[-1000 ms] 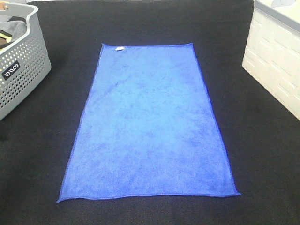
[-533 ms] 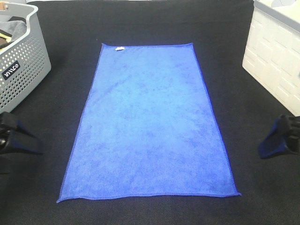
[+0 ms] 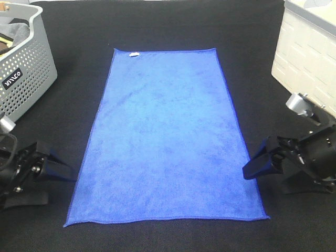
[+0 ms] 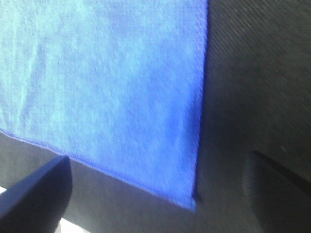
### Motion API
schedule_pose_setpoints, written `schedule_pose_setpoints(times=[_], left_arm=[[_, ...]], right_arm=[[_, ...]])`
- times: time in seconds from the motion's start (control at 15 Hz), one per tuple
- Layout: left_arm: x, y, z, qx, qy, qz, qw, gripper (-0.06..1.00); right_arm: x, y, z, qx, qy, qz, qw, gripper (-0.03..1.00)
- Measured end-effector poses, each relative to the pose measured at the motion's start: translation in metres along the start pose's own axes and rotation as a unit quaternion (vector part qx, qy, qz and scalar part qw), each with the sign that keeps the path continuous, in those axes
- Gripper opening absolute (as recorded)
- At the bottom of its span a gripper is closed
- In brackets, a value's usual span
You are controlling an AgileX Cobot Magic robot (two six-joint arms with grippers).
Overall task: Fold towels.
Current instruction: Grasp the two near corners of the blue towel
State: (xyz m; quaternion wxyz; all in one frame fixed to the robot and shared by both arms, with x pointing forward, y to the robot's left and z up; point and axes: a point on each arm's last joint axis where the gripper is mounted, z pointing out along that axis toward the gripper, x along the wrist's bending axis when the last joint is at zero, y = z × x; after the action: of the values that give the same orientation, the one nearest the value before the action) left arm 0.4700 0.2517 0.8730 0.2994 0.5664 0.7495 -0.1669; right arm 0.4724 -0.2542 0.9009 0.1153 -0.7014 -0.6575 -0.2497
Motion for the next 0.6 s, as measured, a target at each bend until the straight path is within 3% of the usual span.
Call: schedule_pose_setpoints(times=[0.27,0.4,0.6], left_arm=[[-0.005,-0.003,0.022,0.012,-0.009,0.019,1.0,0.76],[-0.017,0.001,0.037,0.018,-0.019,0.033,0.999,0.75],[-0.029,0.008,0.055,0.032,-0.024,0.043,0.998,0.59]], right_arm=[[-0.004,-0.001,0.024,0.019,-0.004,-0.007,1.0,0.87],[0.01,0.0,0.039,0.027,-0.009,-0.035,0.999,0.83],[0.024,0.004,0.054,0.028,0.0,-0.03,0.999,0.66]])
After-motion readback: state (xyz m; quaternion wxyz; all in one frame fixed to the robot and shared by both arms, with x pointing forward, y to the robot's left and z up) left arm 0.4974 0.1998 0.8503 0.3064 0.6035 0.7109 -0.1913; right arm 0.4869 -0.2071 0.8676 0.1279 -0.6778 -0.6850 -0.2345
